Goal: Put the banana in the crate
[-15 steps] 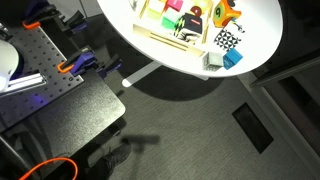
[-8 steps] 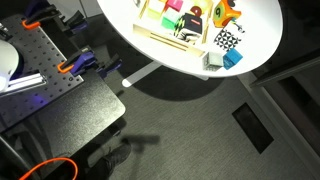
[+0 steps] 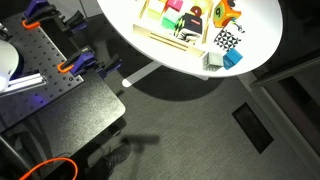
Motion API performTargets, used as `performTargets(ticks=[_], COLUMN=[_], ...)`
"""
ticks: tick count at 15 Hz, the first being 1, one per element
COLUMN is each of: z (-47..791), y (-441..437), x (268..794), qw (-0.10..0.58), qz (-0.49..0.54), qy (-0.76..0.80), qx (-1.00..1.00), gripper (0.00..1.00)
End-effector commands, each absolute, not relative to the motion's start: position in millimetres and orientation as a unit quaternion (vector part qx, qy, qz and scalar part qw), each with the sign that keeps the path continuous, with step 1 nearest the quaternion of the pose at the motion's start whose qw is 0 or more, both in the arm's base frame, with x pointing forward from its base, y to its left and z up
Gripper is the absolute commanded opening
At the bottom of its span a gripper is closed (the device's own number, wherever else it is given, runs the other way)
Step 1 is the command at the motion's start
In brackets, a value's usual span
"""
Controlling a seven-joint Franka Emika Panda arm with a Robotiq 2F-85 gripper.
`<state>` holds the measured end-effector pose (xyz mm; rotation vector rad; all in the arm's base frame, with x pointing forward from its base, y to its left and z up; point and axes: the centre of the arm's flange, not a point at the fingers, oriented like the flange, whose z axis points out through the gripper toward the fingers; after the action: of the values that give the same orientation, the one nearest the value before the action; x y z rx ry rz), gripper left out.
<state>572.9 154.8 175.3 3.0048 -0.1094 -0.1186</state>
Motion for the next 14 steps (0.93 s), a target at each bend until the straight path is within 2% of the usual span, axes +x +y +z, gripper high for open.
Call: performTargets(ticks=[1,11,12,13,14], z=[162,132,129,128,127], y=[166,171,170,170,169], x=[590,595,595,595,595], qw=[0.098,0.085,0.084,0.084,0.083], qz=[-0.016,0.005,0.005,0.006,0.006], qy=[-0.065,-0.111,-0.111,-0.11,-0.109], qx=[0.993,0.99,0.99,0.99,0.99], gripper=[1.0,1.0,0.75,0.73,0.66])
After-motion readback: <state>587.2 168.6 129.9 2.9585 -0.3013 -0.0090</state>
